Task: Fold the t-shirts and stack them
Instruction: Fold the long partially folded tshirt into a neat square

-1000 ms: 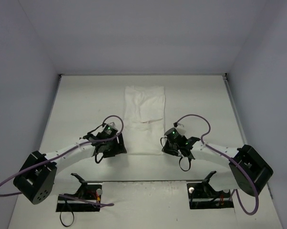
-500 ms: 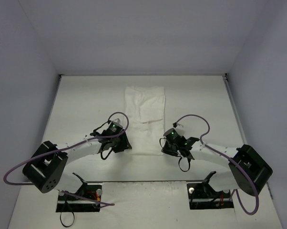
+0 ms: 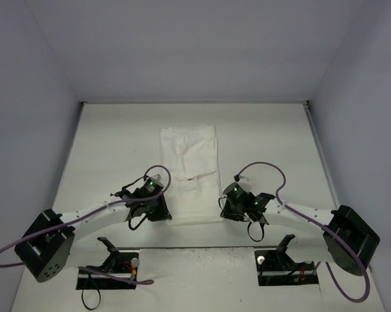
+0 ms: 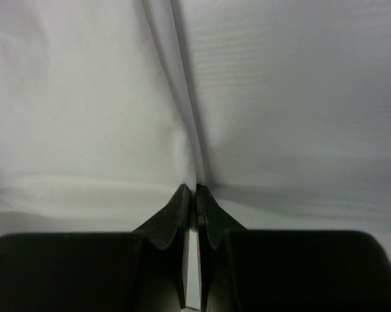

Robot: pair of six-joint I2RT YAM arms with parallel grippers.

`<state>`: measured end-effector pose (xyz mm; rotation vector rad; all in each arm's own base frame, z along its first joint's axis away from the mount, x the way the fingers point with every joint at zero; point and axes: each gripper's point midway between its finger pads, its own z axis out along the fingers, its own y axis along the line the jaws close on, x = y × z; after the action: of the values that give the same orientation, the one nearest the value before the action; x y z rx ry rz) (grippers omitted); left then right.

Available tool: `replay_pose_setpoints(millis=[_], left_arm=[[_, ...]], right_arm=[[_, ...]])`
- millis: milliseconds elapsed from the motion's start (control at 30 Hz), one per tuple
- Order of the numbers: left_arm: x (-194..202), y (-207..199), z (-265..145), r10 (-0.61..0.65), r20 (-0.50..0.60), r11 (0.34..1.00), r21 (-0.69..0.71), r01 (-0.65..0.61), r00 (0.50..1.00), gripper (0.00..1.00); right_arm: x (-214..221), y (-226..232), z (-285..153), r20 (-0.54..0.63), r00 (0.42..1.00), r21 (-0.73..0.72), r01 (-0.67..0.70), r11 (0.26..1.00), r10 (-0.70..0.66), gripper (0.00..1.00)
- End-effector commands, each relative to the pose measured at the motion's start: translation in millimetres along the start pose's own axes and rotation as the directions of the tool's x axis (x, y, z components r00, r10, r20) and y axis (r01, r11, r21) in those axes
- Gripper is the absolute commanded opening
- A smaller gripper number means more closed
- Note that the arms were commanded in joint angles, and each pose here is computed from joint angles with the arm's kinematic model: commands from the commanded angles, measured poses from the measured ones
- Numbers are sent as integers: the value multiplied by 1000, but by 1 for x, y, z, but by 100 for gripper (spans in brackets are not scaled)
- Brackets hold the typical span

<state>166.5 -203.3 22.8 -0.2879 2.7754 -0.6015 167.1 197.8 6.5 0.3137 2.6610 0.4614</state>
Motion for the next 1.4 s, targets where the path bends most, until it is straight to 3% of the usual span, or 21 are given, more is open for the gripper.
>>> replay_pose_setpoints(millis=[0,133,333,567,1000,1367], left_arm=[[31,47,-21,37,-91,988,-145,-50,995,0],[42,47,-27,18,-114,991,-131,-33,993,0],[21,31,-55,30,-34,993,-115,-34,999,0],[-36,-7,-93,94,64,988,-128,-85,994,0],[-137,-29,-111,131,171,985,-131,-109,977,0],[-208,-53,-115,147,244,985,-128,-118,959,0]], right_arm=[[21,-39,-14,-48,998,126,34,991,-29,0],[28,-33,-25,-59,997,116,57,992,-50,0],[10,-12,-44,-25,994,107,107,989,-104,0],[-31,34,-57,28,986,101,160,982,-163,0],[-138,71,-74,100,970,129,210,969,-223,0],[-192,98,-59,114,961,125,236,964,-250,0]])
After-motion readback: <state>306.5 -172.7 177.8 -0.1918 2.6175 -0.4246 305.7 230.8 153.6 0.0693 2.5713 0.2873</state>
